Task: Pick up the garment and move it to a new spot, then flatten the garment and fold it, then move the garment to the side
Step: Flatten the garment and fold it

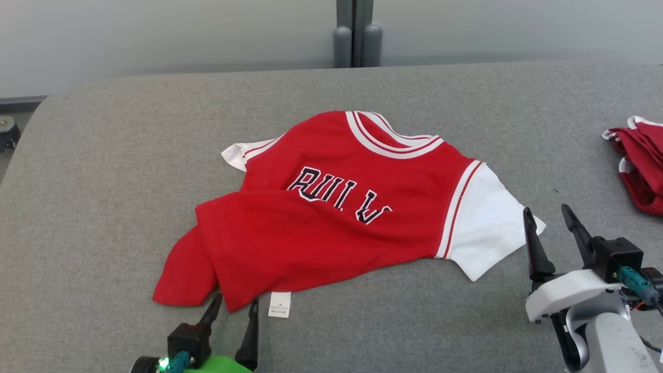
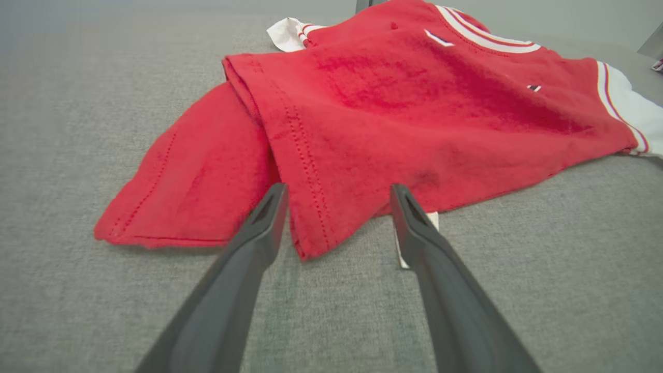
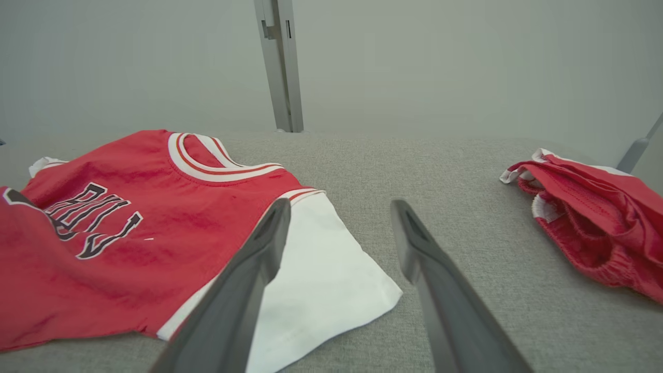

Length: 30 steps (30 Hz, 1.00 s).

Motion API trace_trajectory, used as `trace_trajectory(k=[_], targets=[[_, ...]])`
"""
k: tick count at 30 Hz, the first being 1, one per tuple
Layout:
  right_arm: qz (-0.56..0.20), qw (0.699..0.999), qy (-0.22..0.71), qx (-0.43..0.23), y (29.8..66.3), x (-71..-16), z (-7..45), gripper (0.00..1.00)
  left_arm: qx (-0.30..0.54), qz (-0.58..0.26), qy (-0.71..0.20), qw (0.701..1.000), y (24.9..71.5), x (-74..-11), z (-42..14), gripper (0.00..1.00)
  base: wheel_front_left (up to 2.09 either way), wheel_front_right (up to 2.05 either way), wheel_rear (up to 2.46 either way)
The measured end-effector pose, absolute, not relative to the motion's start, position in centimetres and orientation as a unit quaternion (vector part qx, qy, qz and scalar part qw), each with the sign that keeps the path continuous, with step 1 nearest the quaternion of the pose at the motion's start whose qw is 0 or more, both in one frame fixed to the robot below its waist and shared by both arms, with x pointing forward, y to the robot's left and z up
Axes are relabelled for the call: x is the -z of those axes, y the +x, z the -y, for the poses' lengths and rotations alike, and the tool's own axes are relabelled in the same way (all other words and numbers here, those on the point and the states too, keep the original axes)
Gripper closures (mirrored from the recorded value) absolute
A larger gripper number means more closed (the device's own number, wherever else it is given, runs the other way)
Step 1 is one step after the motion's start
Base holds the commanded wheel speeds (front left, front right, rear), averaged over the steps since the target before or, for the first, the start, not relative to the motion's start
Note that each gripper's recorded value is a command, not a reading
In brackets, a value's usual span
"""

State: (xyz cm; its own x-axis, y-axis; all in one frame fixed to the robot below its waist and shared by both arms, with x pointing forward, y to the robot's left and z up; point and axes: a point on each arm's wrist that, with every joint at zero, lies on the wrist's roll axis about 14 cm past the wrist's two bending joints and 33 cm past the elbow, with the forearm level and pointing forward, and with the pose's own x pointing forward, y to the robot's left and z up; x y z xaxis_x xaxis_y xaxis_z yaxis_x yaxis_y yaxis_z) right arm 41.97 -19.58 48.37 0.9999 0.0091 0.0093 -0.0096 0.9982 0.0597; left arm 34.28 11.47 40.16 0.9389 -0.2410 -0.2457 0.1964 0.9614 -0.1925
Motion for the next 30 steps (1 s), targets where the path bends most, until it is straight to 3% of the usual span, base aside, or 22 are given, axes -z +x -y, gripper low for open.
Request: trace_trajectory(k=[11,12,13,14,30], targets=[[-0.007,1.000,0.024,-0.005,42.6,-47.5,19.7,0.00,0.108,-0.188,-0.106,0.971,34.3,-37.1,-11.1,0.00,0.00,0.00,0.00],[-0.008,1.000,0.023,-0.005,42.7,-47.4,19.7,0.00,0.109,-0.188,-0.107,0.970,34.5,-37.1,-11.0,0.11,0.00,0.00,0.00],[-0.008,1.000,0.023,-0.005,42.8,-47.4,19.7,0.00,0.110,-0.188,-0.109,0.970,34.7,-37.2,-10.9,0.49,0.00,0.00,0.00],[-0.009,1.000,0.021,-0.005,42.8,-47.3,19.7,0.00,0.110,-0.185,-0.113,0.970,35.0,-37.3,-10.9,1.00,0.00,0.00,0.00],[-0.118,0.993,0.029,-0.008,42.6,-40.6,18.9,0.00,0.073,-0.085,-0.113,0.987,38.1,-42.7,-13.8,1.00,0.00,0.00,0.00]])
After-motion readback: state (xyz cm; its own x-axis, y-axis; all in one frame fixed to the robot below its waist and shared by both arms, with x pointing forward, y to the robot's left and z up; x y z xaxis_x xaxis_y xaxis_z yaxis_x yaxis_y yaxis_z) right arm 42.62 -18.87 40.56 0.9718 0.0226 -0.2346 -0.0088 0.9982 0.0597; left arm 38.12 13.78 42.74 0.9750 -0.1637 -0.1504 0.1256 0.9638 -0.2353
